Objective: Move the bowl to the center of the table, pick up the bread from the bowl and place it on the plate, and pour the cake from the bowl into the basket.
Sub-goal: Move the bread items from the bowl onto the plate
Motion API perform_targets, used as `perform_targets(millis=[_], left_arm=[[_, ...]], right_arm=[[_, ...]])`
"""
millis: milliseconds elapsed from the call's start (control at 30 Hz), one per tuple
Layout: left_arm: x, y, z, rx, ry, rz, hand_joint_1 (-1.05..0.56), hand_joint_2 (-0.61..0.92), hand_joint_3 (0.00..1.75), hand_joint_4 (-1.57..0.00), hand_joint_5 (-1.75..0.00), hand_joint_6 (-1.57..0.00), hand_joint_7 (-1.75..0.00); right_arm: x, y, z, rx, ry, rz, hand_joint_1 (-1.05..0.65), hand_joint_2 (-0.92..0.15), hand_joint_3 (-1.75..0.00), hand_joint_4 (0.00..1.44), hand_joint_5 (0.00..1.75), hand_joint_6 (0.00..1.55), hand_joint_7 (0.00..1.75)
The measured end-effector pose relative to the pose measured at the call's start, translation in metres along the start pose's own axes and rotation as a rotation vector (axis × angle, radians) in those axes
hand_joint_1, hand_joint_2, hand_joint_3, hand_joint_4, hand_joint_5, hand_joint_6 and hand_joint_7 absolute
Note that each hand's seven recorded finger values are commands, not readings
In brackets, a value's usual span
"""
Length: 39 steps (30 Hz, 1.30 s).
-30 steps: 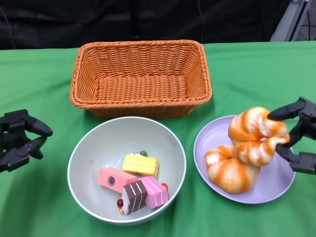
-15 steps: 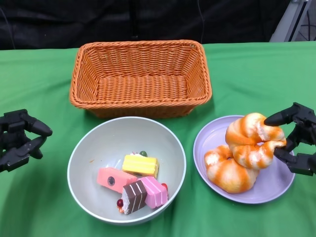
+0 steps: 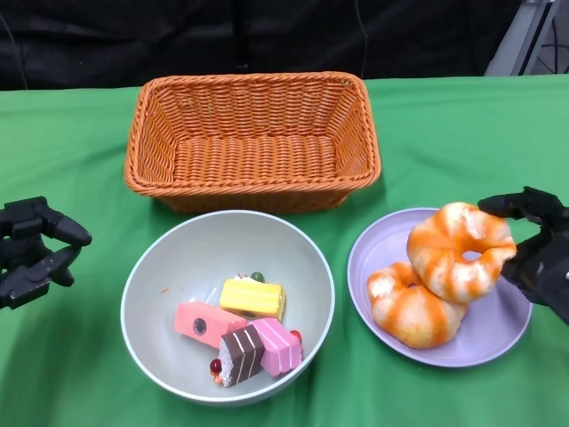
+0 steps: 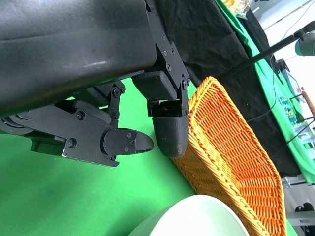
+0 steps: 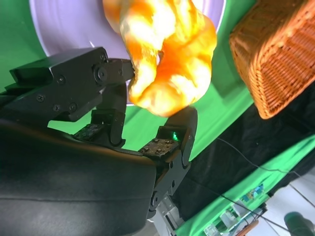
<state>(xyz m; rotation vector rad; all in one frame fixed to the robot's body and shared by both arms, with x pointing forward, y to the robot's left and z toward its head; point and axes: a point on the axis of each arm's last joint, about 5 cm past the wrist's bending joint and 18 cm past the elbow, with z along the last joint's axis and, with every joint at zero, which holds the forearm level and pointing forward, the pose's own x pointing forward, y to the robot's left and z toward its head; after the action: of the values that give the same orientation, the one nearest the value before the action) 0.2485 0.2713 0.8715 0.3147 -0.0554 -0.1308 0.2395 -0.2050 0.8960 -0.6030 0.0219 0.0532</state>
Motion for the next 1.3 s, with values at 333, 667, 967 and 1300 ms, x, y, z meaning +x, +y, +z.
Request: perform_targets(millis=[333,667,967,1300], left_arm=[[0.0,0.001,0.0,0.008,0.002,-0.003,-0.07,0.92,0.32,-0.77,-1.35,-0.8,-1.08],[0.0,0.001,0.0,0.008,0.002,-0.002,-0.06,0.92,0.32,-0.78,-1.36,-0.81,-1.08],[0.0,0.001,0.0,0.003,0.001,0.002,-0.07,0.92,0.32,-0.78,-1.36,-0.81,-1.07],[0.0,0.001,0.0,0.003,0.001,0.001,-0.05,0.92,0.32,-0.78,-1.37,-0.81,-1.09]], right_arm=[[-0.004,-0.008,0.007,-0.17,0.037,0.061,-0.13,-0.92,-0.09,0.46,0.11,0.39,0.0],[-0.006,-0.026,0.02,-0.334,0.091,0.189,-0.2,-0.92,-0.05,0.53,0.11,0.29,0.0],[-0.008,-0.035,0.03,-0.382,0.139,0.245,-0.2,-0.92,-0.05,0.42,0.04,0.26,0.0],[-0.017,-0.042,0.052,-0.454,0.089,0.159,-0.23,-0.92,-0.1,0.39,0.02,0.26,0.0]])
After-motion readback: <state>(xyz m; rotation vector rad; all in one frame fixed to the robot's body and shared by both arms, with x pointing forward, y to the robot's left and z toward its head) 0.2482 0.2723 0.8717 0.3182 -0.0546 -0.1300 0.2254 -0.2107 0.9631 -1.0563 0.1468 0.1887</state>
